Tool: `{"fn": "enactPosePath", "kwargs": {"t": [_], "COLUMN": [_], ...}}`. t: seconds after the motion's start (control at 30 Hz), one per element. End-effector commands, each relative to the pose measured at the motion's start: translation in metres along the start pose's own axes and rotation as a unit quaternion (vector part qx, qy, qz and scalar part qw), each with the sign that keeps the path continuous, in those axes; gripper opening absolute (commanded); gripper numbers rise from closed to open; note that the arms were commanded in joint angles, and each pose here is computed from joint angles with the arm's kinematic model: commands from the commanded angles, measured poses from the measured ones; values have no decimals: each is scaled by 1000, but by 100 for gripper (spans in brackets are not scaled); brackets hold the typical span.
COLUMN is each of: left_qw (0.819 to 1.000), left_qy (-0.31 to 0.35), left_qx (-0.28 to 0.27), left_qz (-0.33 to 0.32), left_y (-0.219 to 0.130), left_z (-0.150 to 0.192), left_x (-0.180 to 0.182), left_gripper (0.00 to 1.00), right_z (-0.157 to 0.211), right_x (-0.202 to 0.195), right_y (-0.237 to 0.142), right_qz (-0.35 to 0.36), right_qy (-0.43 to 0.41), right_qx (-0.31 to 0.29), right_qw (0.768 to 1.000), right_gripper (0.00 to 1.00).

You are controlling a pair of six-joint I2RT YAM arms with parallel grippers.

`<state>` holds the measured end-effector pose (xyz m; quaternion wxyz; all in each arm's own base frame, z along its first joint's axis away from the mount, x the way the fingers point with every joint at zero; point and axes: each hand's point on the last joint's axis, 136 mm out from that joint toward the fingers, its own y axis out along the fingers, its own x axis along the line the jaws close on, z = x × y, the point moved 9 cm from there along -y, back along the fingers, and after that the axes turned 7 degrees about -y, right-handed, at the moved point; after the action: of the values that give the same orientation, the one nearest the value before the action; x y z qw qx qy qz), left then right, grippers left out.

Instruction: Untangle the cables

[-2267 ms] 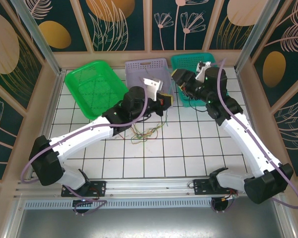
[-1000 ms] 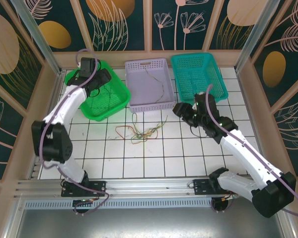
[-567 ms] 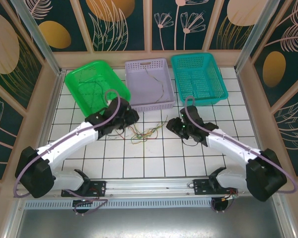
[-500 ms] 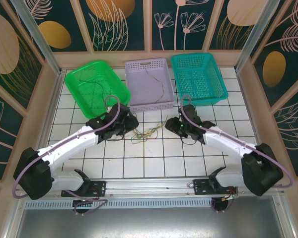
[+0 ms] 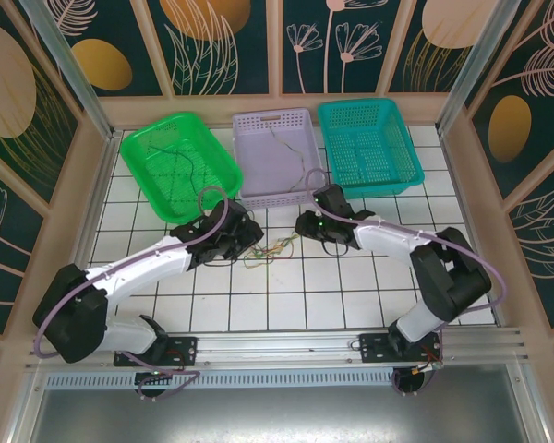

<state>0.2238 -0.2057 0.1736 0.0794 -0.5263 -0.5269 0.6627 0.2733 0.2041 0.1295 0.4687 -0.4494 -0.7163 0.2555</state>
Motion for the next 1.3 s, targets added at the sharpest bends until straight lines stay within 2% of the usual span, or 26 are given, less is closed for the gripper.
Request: {"fn": "enactPosePath", "kwargs": {"t": [0.0,0.33,0.37,0.5,0.67,0.87,0.97,1.07,1.2,1.27], "left_qw": [1000,998,998,997,995,996,997,998,998,998], "left_qy": [5,29,31,45,56,55,54,50,38,33], "left_qx": [3,1,-1,-16,-22,-15,-28,-17,20,24], "left_qz": [-6,-47,-51,-63,-78,-66,-46,-28,-44,-45], "left_y": [7,27,29,33,39,50,52,57,75,80], "left_z": [3,4,4,2,0,1,-3,-2,5,7], "left_x": [0,17,18,19,21,16,3,-5,4,11], "left_gripper": [53,58,58,60,64,66,69,69,65,55], "right_z": [-5,-10,-9,-5,-2,10,18,26,30,31], "right_x": [5,12,12,9,12,16,17,16,13,11], "right_y": [7,21,23,23,-2,-45,-60,-73,-83,-87], "right_qz": [0,-8,-7,6,0,-45,-66,-83,-101,-108], "right_qy": [-23,-28,-28,-28,-30,-13,1,15,38,51], "right_qx": [-11,-11,-7,-5,-22,-31,-25,-28,-40,-46], "right_qw": [1000,1000,1000,1000,999,998,997,996,993,992], "right_gripper": [31,28,25,0,0,0,0,0,0,0]}}
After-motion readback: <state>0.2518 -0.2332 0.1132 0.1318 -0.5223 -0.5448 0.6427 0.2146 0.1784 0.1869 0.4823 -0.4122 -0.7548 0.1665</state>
